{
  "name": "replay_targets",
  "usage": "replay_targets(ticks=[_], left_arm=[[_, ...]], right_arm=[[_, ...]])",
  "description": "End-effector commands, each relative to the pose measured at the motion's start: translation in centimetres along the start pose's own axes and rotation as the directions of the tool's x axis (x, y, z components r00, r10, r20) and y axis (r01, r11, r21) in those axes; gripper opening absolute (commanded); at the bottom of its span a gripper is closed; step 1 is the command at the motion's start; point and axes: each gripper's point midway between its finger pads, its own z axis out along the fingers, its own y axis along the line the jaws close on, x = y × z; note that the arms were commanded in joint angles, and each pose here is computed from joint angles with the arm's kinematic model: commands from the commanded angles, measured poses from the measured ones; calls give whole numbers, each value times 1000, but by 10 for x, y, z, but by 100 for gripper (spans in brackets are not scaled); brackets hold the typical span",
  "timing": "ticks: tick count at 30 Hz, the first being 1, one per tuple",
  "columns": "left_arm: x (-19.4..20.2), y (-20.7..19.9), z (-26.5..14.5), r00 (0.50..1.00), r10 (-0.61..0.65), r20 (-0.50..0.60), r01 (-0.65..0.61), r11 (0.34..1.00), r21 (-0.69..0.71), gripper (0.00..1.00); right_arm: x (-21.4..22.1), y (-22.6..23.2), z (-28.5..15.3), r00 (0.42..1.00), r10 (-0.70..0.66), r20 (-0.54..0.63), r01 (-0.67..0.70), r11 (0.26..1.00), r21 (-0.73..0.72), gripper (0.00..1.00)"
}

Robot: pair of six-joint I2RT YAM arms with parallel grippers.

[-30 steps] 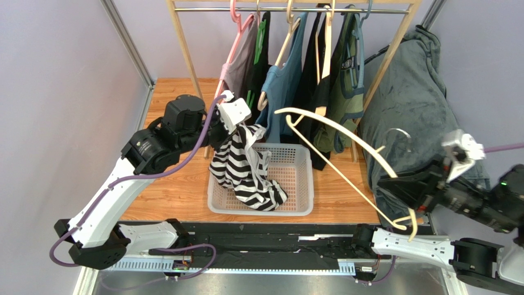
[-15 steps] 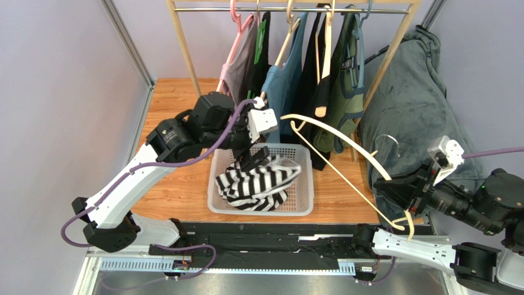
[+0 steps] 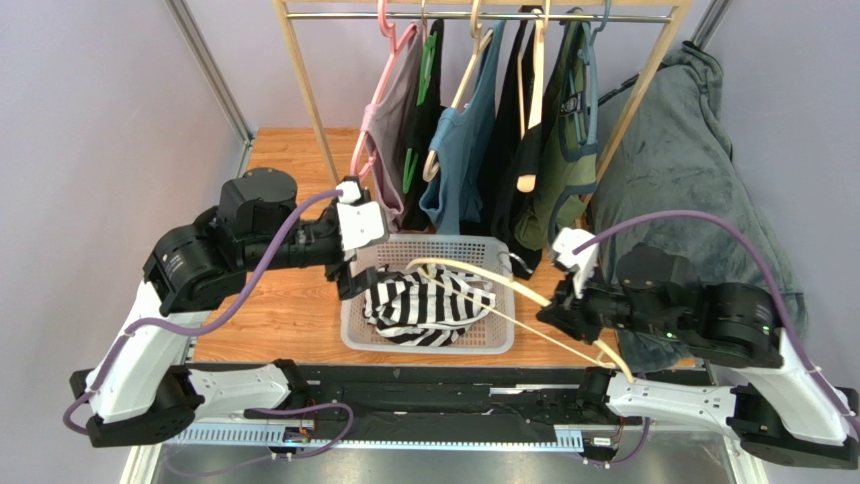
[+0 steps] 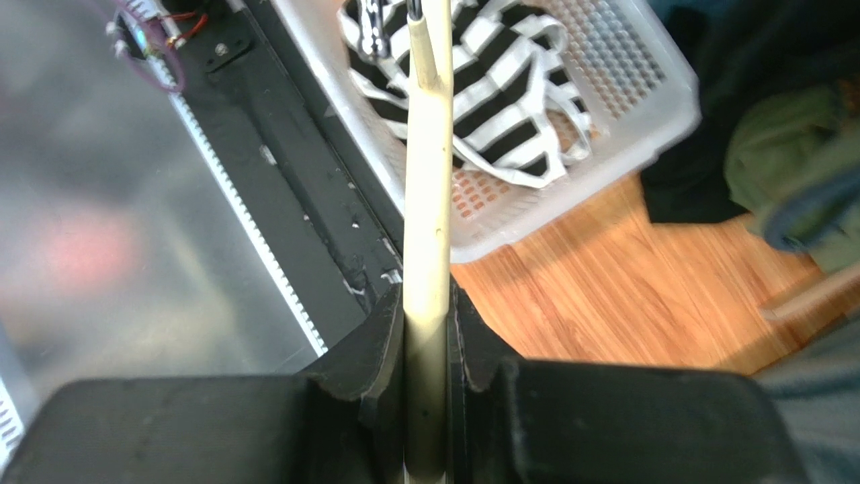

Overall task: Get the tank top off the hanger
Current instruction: Place the tank top in the bin, then place the hanger at the clothesline.

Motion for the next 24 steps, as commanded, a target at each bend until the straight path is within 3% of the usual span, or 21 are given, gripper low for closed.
replay_targets(ticks=[1,2,5,11,15,22,24], left_arm=[[17,-27,-7,996,91,-19,-87,983,161,98],[19,-25,-11,989,150,-12,-146,973,177,98],[20,-33,-20,985,174,11,-171,953,250,98],[28,-40,-18,991,135,21,-135,950,282,99],[20,-77,-30,992,73,100,-111,885,453,99],[34,-100,-33,999,-1,39,-22,818,575,99],[40,-103,-32,999,-39,-19,43,803,595,93]], right_arm=[[-49,31,3,960,-128,248,172,972,-162,0],[-50,33,4,955,-143,261,193,966,-175,0],[-45,36,18,943,-212,255,263,947,-186,0],[-59,56,11,894,-288,342,385,885,-262,0],[-63,59,7,886,-304,350,406,873,-270,0],[-71,57,-2,868,-308,389,418,876,-241,0],[-73,55,-5,863,-309,399,420,879,-227,0]])
